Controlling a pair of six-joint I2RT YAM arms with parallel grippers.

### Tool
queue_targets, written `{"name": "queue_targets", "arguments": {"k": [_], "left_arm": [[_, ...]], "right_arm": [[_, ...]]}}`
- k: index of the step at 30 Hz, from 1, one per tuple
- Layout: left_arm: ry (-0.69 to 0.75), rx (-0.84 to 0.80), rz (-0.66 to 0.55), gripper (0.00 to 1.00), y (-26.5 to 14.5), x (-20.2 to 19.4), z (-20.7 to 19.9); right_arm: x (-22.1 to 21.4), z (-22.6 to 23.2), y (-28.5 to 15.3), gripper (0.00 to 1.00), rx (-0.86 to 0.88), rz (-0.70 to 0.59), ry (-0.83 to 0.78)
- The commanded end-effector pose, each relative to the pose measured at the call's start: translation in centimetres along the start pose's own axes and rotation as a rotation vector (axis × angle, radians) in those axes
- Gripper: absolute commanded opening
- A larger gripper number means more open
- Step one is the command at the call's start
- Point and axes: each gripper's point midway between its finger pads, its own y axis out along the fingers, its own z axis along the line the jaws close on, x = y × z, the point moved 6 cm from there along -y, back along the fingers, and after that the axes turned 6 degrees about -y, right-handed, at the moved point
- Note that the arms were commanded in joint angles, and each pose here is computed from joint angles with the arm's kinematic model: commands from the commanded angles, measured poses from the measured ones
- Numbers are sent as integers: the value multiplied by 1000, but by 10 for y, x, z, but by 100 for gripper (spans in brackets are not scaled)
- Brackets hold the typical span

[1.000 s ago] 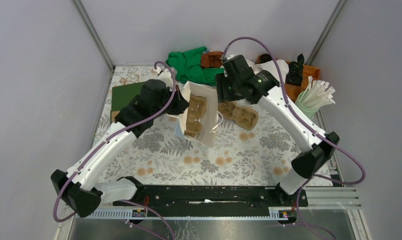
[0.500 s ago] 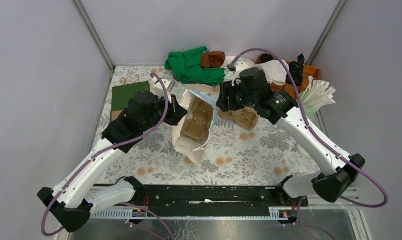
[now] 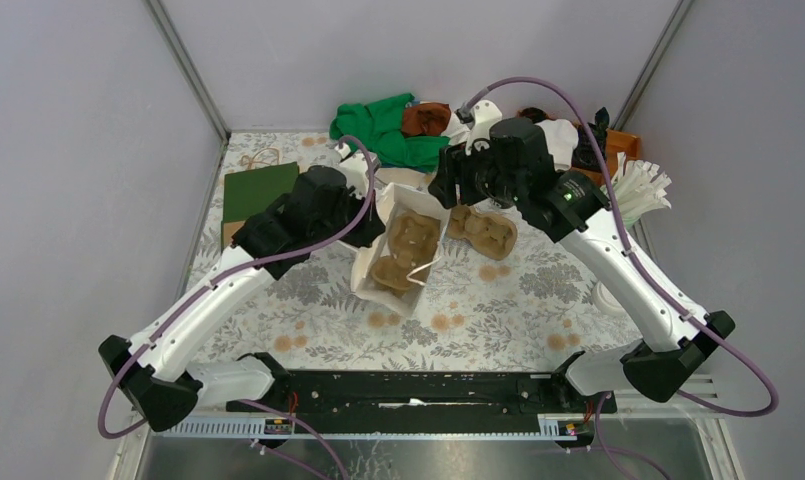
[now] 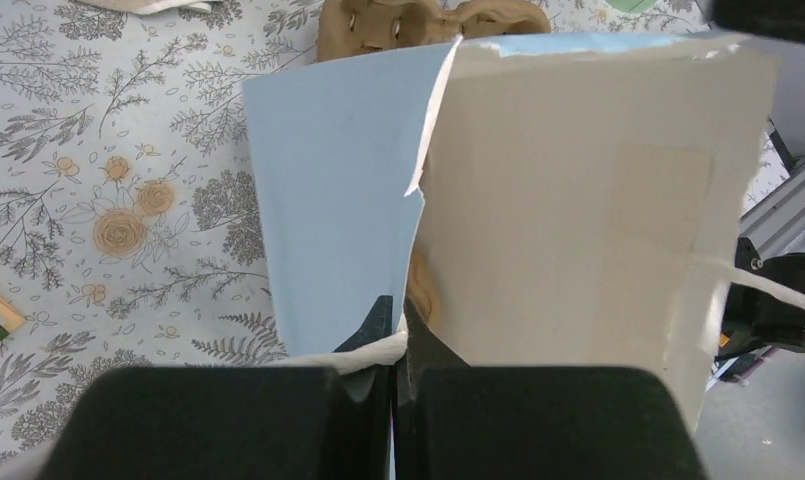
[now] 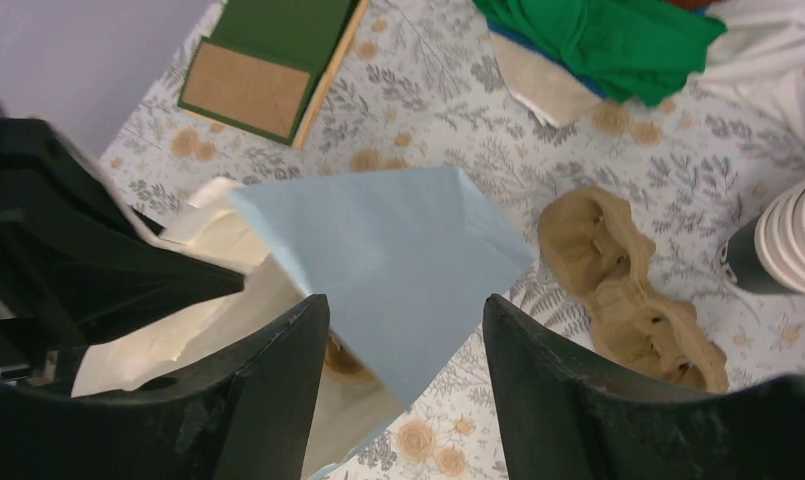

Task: Pack the takeout coffee

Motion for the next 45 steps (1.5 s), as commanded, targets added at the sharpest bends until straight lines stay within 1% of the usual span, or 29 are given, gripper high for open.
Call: {"name": "queue_targets", "arguments": {"k": [1,2,3,5,8,10,11,15,18,20,22,26,29,31,32,33,36,37,39,43,44,45], "left_arm": [[19,-20,0,0,-8,27,-9],[15,-8,65,0,-2,27,-8],[16,-9,85,0,-2,33,-10],[10,-12,138,0,2,32,-10],[-48,2,182,0,7,33,-2],[-95,7,199,0,9,36,5],[-111,6,206,2,10,39,7],[-111,11,242,15,16,50,10],[-107,38,260,32,21,55,12],[-108,54,251,45,20,61,12],[-110,63,213,54,14,71,9],[-137,38,151,63,-3,88,-3],[-179,5,137,66,-18,91,-12],[-202,-22,127,69,-28,91,-18],[-213,-36,120,69,-34,91,-21],[-225,-45,114,69,-39,91,-23],[-259,-39,89,70,-53,88,-25],[-271,-22,75,71,-59,87,-23],[-297,49,55,74,-69,81,-16],[-308,207,58,84,-84,65,3],[-304,229,69,86,-84,60,7],[-298,241,86,93,-81,56,9]], "right_arm": [[22,8,-12,65,55,-51,-61],[25,9,-14,64,65,-56,-67],[27,11,-14,64,81,-56,-75],[30,17,-16,61,118,-55,-93],[34,26,-16,55,176,-47,-129],[34,35,-14,48,207,-39,-166],[32,42,-12,46,225,-35,-188],[28,58,-2,31,255,-31,-226],[30,59,8,20,233,-39,-220],[32,57,12,18,209,-49,-219],[32,55,15,17,195,-47,-223],[24,56,18,14,214,-13,-226],[19,54,20,6,201,4,-210],[18,53,21,2,189,-7,-200],[18,49,21,1,157,-17,-189],[20,47,21,0,132,-29,-171],[26,23,23,0,-68,-56,-90],[26,15,23,3,-124,-44,-57],[27,1,26,15,-185,-2,9],[22,-26,29,19,-294,106,117],[21,-31,29,21,-321,117,129],[20,-37,28,27,-353,119,145]]}}
